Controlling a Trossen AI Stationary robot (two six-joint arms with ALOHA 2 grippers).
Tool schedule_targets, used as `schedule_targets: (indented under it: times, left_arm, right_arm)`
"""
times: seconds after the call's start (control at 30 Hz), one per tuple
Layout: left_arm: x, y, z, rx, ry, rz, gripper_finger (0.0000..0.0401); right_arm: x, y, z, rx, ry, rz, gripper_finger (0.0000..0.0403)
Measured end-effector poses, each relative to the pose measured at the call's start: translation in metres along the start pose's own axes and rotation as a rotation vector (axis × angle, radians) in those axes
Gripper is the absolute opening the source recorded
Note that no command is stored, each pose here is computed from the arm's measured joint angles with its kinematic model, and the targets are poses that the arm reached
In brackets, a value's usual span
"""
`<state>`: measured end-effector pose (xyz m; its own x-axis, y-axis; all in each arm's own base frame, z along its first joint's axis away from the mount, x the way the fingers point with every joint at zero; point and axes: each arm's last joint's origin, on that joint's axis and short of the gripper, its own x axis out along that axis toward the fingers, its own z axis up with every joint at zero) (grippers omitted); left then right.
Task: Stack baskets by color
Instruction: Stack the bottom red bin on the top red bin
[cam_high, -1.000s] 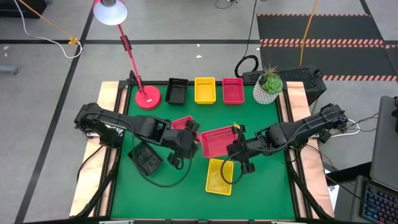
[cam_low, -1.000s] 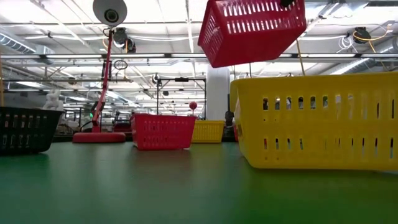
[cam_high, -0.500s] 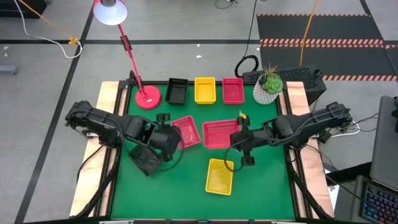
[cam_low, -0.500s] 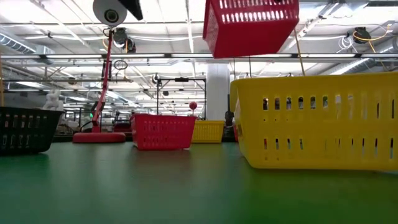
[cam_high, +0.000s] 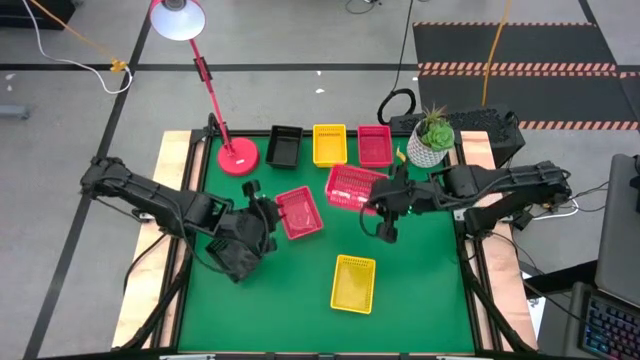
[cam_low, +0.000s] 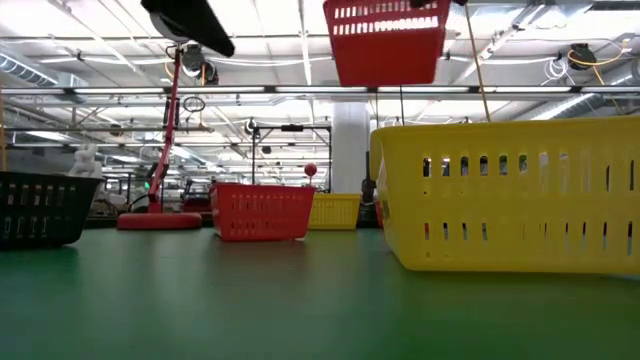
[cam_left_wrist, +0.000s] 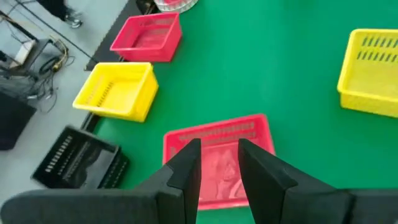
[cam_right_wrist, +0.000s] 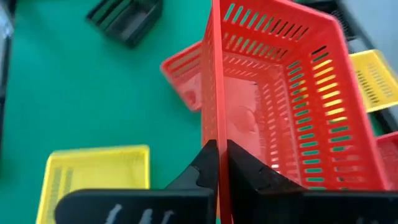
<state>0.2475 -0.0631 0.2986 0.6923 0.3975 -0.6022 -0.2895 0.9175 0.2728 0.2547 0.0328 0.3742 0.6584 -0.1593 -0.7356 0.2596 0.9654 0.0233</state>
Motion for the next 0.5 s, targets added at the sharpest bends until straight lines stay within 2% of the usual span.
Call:
schedule_targets:
  times: [0.23,0.37,0.5]
  left_arm:
    - [-0.015,0.017,0.008,-0.128,-0.167,-0.079,0.0108]
    - [-0.026,0.026,0.009,-0.200,-0.269,-0.089,0.0108]
    - [-0.032,0.030,0.007,-0.217,-0.371,-0.092,0.0108]
  right_arm:
    - [0.000,-0.015,0.008,0.159,-0.048,-0.088,0.0008]
    - [-0.004,-0.021,0.013,0.194,-0.104,-0.180,0.0008]
    - [-0.004,-0.025,0.017,0.262,-0.173,-0.263,0.0008]
